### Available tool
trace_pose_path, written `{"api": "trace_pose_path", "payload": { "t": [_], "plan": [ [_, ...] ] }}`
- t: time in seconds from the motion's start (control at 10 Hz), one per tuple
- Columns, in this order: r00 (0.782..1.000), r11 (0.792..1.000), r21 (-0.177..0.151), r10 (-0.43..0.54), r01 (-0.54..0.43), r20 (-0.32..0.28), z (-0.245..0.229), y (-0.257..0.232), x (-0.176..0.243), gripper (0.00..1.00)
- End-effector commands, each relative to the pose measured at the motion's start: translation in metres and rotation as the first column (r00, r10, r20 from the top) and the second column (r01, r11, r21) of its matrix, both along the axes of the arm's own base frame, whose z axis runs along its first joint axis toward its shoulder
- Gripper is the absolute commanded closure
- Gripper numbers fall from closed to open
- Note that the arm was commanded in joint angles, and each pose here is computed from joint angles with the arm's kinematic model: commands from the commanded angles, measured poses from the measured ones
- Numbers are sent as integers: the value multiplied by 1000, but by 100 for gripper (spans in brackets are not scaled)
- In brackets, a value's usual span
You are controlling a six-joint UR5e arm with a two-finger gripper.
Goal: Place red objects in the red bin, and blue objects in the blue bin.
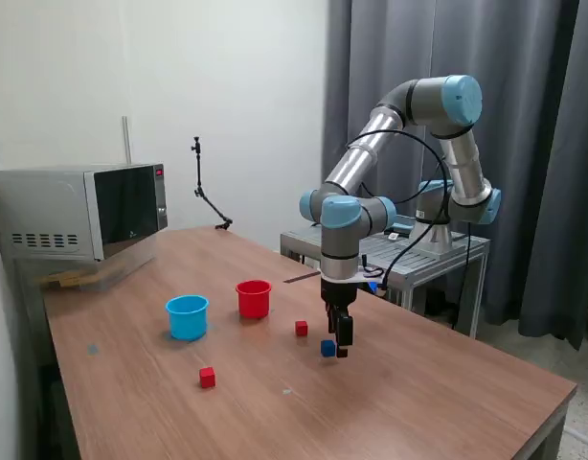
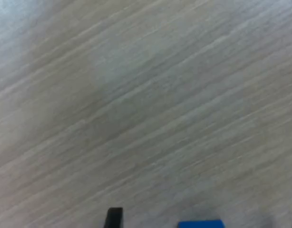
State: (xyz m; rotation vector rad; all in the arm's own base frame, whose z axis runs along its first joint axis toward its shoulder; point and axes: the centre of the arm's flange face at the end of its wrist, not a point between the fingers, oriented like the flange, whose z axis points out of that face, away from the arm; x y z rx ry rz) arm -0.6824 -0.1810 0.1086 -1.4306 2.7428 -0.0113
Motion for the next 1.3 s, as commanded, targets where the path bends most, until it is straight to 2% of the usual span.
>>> {"api": "trace_pose_path", "payload": {
  "t": [0.0, 1.2],
  "plan": [
    [1000, 1000, 0, 4, -4, 1, -1, -2, 0, 0],
    [1000, 1000, -1, 10, -10, 7, -7, -6, 1, 0]
  ]
}}
